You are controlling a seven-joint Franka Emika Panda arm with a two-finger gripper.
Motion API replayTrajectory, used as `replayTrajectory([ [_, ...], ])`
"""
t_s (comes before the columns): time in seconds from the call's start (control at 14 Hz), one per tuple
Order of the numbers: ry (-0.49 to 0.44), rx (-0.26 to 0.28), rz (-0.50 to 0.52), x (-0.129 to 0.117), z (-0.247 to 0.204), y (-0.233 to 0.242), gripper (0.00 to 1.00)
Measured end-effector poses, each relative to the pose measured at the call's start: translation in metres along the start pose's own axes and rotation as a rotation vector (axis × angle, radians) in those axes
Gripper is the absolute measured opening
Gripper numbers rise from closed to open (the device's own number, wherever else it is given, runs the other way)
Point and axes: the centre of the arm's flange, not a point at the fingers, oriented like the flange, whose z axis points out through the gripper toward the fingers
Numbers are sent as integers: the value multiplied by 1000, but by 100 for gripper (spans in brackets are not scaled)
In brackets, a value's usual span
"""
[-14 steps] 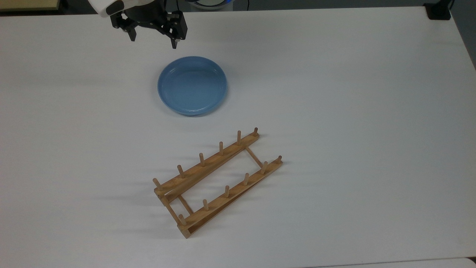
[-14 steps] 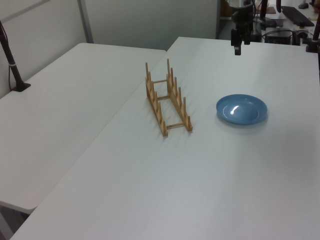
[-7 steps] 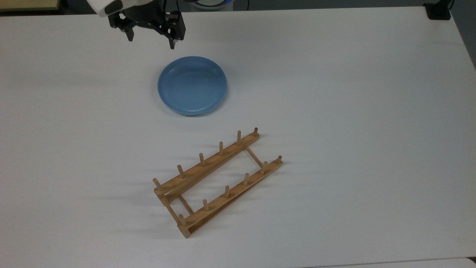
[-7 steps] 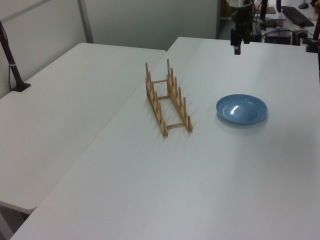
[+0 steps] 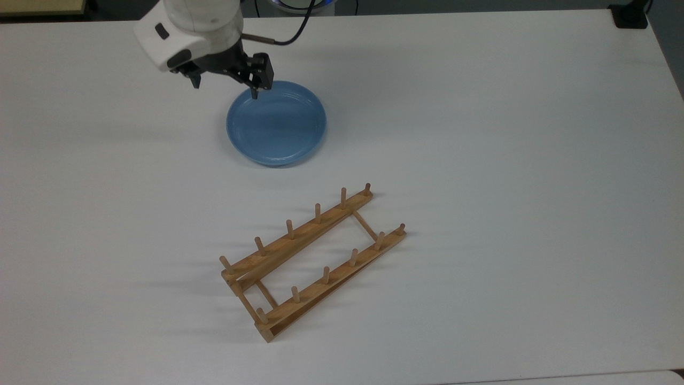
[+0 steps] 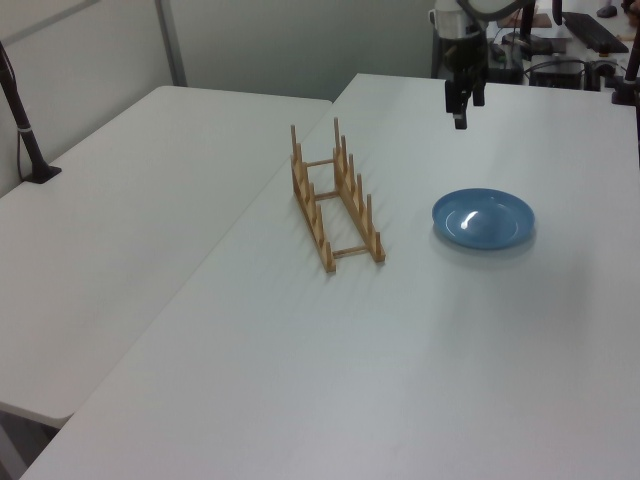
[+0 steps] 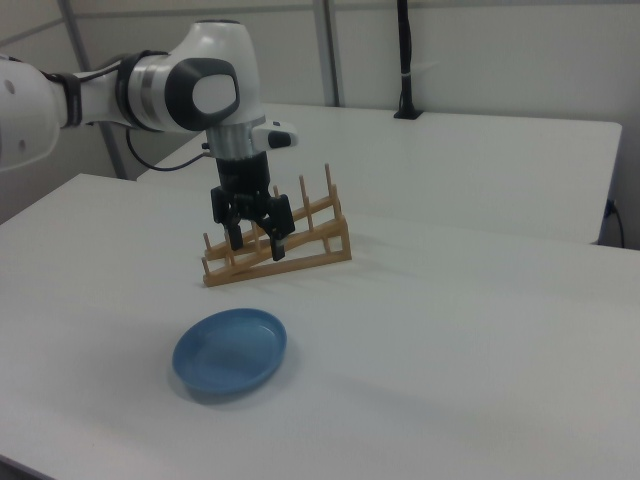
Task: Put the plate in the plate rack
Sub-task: 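Lower the open gripper onto the rim of the blue plate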
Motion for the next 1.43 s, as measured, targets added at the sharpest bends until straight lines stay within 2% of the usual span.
replayTrajectory([
  [0.14, -19, -4, -46, 5, 12, -6, 100],
  [0.43, -95, -4, -276, 19, 57, -14, 100],
  [0.64, -136, 28, -357, 27, 83, -12, 100],
  [0.93, -143, 35, -431, 35, 106, -1, 97],
  [1.07, -152, 37, -469, 39, 118, 1, 82],
  [1.29, -169, 41, -508, 41, 135, -1, 80],
  [1.43, -167, 38, -513, 43, 144, -2, 67],
])
